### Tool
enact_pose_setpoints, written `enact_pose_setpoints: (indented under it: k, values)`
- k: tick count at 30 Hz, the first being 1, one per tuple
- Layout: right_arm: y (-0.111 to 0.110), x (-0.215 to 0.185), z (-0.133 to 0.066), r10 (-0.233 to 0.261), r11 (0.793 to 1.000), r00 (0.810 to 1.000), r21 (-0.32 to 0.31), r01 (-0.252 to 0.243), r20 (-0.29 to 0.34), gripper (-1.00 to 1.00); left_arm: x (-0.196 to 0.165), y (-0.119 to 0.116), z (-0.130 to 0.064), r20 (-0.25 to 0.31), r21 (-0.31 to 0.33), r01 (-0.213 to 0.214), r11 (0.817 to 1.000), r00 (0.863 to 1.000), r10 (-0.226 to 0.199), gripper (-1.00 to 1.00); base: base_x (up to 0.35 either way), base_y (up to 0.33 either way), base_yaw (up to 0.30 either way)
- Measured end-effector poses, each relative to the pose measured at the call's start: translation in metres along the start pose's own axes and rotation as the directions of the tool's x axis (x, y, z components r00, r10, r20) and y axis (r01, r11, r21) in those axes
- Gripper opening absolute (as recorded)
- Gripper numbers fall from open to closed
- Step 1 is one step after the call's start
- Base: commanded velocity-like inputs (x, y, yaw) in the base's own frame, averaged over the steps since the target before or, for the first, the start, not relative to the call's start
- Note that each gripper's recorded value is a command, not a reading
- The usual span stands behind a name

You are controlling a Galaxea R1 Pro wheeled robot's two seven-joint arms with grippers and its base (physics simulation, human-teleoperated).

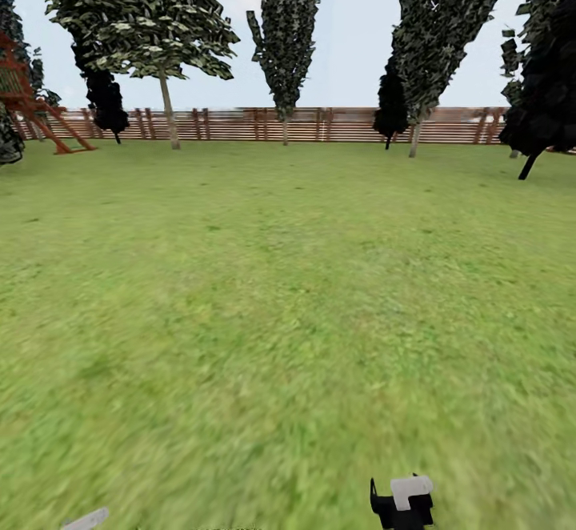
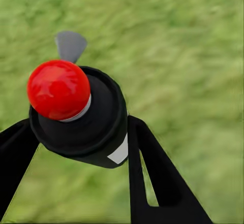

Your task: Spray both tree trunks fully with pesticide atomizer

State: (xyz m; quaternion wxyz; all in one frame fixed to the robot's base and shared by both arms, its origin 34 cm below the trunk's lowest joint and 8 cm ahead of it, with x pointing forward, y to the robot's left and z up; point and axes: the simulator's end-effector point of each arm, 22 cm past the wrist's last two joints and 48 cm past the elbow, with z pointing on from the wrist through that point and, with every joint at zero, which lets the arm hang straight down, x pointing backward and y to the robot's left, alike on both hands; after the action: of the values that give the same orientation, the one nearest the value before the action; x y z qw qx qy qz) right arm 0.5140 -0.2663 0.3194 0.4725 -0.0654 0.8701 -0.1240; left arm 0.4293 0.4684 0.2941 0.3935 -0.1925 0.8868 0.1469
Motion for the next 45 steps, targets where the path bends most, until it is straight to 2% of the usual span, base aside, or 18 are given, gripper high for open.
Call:
enact_pose_setpoints:
  k: [33, 38, 45]
  values:
    - [0.0, -0.001, 0.0, 0.001, 1.0, 1.0, 0.002, -0.001, 0.003, 1.0, 0.005, -0.012, -0.002, -0.006, 0.017, 0.003, 1.0, 1.0, -0.003, -1.0, 0.0, 0.0, 0.278]
    - [-0.001, -0.001, 0.0, 0.001, 1.0, 1.0, 0.002, -0.001, 0.003, 1.0, 0.004, -0.011, -0.002, -0.005, 0.014, 0.005, 1.0, 1.0, -0.005, -1.0, 0.232, 0.0, 0.258]
    - [0.001, -0.001, 0.0, -0.008, 1.0, 1.0, -0.008, 0.008, 0.002, 1.0, 0.004, -0.011, -0.002, -0.005, 0.015, 0.003, 1.0, 1.0, -0.003, -1.0, 0.334, 0.0, 0.035]
